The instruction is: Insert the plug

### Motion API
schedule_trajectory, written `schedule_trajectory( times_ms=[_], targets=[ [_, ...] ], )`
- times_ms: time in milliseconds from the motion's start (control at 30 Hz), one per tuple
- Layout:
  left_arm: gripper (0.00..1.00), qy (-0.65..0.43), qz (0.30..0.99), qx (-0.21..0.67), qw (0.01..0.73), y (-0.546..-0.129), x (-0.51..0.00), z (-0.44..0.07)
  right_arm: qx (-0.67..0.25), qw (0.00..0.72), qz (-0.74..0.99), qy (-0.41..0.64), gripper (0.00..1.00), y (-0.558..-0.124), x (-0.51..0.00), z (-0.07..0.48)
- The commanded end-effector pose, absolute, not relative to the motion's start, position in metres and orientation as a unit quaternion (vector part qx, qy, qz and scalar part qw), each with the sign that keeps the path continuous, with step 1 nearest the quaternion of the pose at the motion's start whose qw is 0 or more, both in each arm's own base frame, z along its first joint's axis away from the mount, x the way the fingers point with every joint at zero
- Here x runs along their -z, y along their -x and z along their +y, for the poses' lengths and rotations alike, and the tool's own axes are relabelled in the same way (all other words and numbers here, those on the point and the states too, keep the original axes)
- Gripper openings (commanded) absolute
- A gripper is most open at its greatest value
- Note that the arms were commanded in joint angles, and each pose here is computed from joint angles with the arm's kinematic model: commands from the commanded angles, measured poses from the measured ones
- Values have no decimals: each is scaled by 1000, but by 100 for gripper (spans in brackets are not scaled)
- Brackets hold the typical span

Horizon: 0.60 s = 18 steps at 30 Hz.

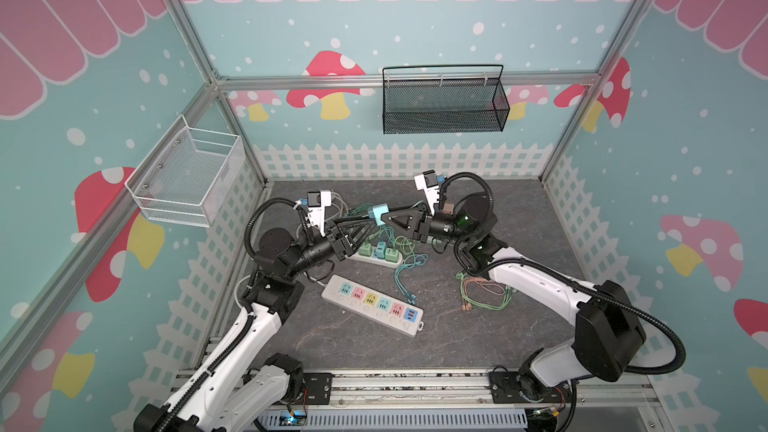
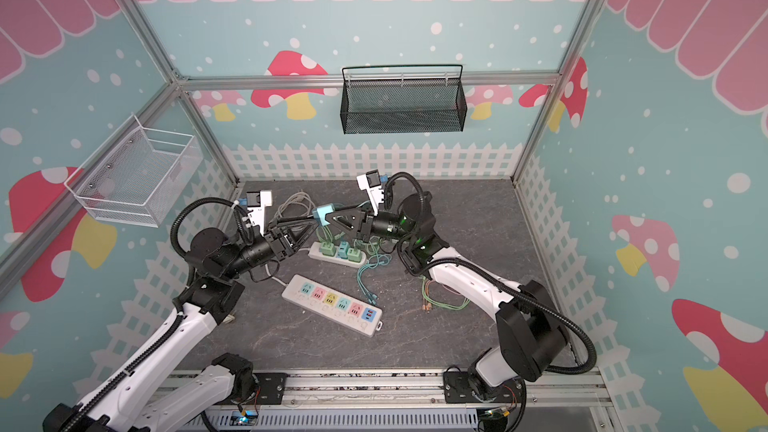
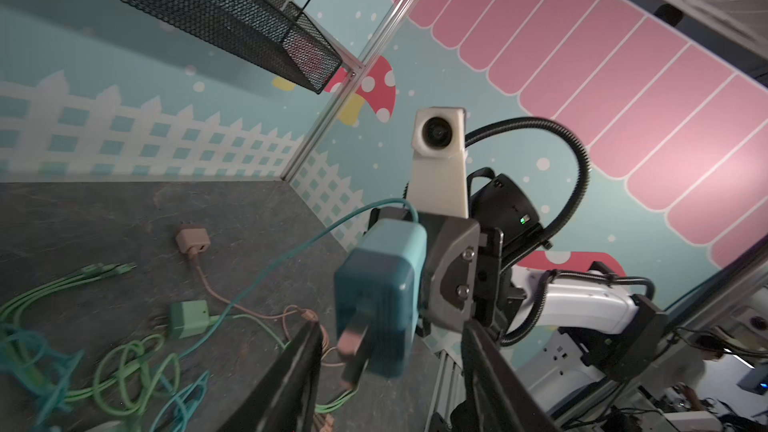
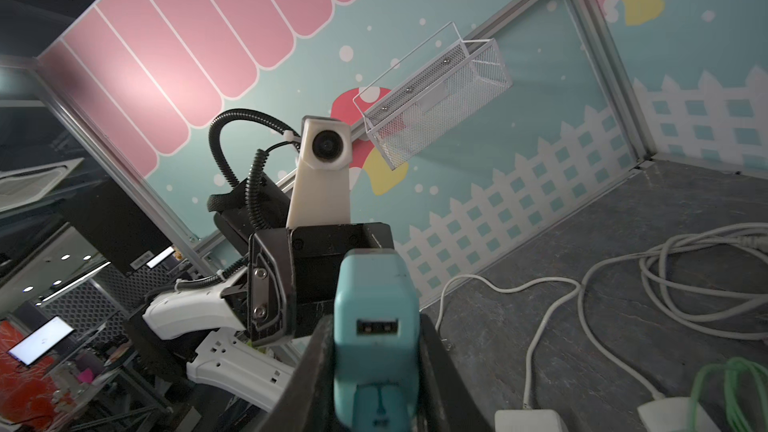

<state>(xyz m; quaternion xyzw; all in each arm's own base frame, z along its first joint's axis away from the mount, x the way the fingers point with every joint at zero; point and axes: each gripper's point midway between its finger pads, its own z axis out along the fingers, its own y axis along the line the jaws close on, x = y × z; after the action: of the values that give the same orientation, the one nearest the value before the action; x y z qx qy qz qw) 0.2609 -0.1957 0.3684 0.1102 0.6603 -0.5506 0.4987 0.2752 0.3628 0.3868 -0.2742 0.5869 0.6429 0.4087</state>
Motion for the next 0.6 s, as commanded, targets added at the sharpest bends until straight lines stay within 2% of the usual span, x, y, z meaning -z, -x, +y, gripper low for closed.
schedule_trajectory(
  times_ms=[0,333,567],
  targets=[
    [56,-65,716,494,490,-266,-339,-177,-585,463,591,307,8,-273,-415,353],
    [58,69,795,383,466,-270,-284,-125,-512,504,611,333,6,-279,-440,344],
    [57,156,844,288,425,-271,-233,-87,-471,499,638,349,5,-278,-440,347]
  ],
)
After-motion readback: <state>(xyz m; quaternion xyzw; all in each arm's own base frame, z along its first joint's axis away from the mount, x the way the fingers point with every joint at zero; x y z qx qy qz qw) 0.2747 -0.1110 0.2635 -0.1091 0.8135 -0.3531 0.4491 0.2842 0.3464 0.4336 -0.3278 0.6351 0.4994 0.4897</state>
